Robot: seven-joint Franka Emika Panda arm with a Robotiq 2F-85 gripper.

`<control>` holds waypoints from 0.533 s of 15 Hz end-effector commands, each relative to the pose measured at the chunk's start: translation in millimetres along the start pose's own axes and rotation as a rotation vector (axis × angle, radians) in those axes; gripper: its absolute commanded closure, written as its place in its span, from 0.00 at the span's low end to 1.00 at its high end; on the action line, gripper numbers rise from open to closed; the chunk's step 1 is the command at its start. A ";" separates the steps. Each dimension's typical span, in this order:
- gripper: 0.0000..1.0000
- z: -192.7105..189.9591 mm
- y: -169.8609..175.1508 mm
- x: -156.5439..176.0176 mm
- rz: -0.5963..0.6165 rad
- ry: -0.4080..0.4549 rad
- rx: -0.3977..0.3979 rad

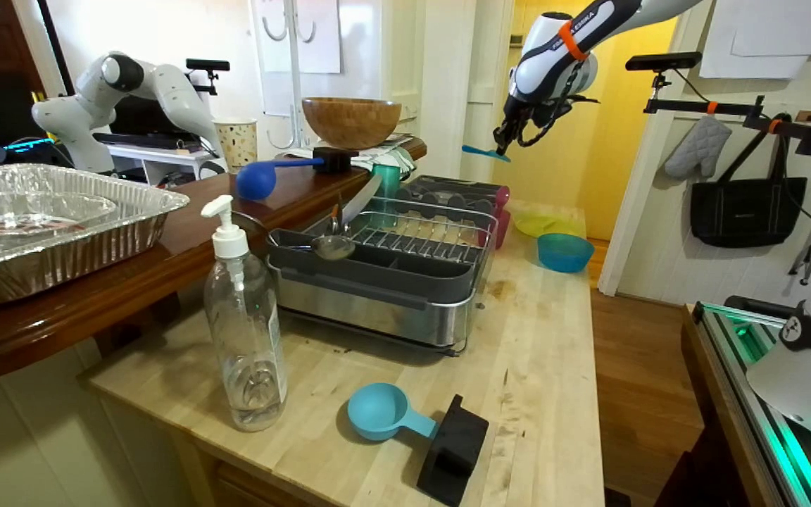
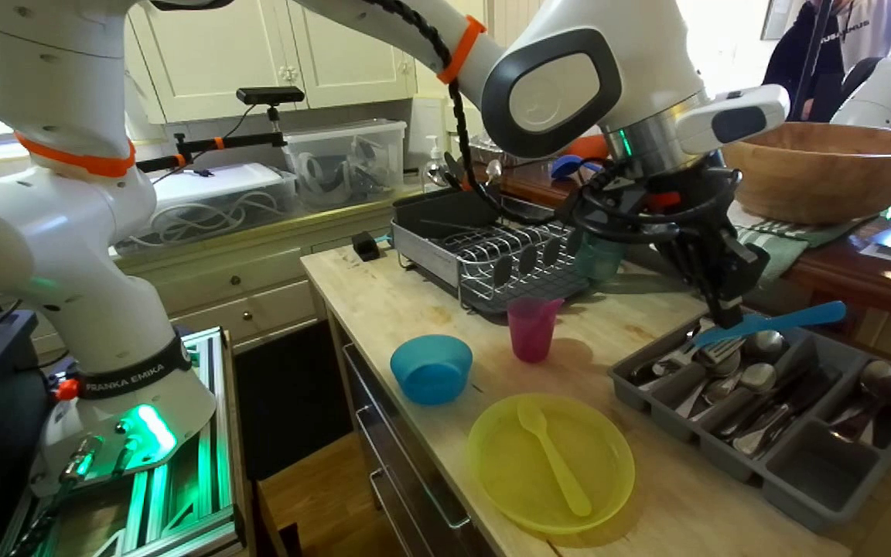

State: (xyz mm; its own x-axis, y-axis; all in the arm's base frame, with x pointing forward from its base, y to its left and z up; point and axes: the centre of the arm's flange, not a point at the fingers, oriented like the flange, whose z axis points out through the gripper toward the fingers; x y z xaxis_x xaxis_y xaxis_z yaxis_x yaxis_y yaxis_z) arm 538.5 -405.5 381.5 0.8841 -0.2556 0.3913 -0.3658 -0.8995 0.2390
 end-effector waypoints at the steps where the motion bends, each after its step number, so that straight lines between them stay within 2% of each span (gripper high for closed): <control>1: 0.99 -21.3 -28.3 -18.2 0.007 0.011 -0.056; 5: 0.99 -35.1 -48.2 -39.6 0.046 0.003 -0.101; 8: 0.99 -41.4 -56.1 -58.7 0.083 -0.028 -0.092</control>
State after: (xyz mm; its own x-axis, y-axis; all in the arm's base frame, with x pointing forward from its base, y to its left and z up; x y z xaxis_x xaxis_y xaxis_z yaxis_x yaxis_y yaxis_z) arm 526.2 -355.5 383.4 0.8697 -0.2979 0.3936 -0.4276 -0.8531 0.2990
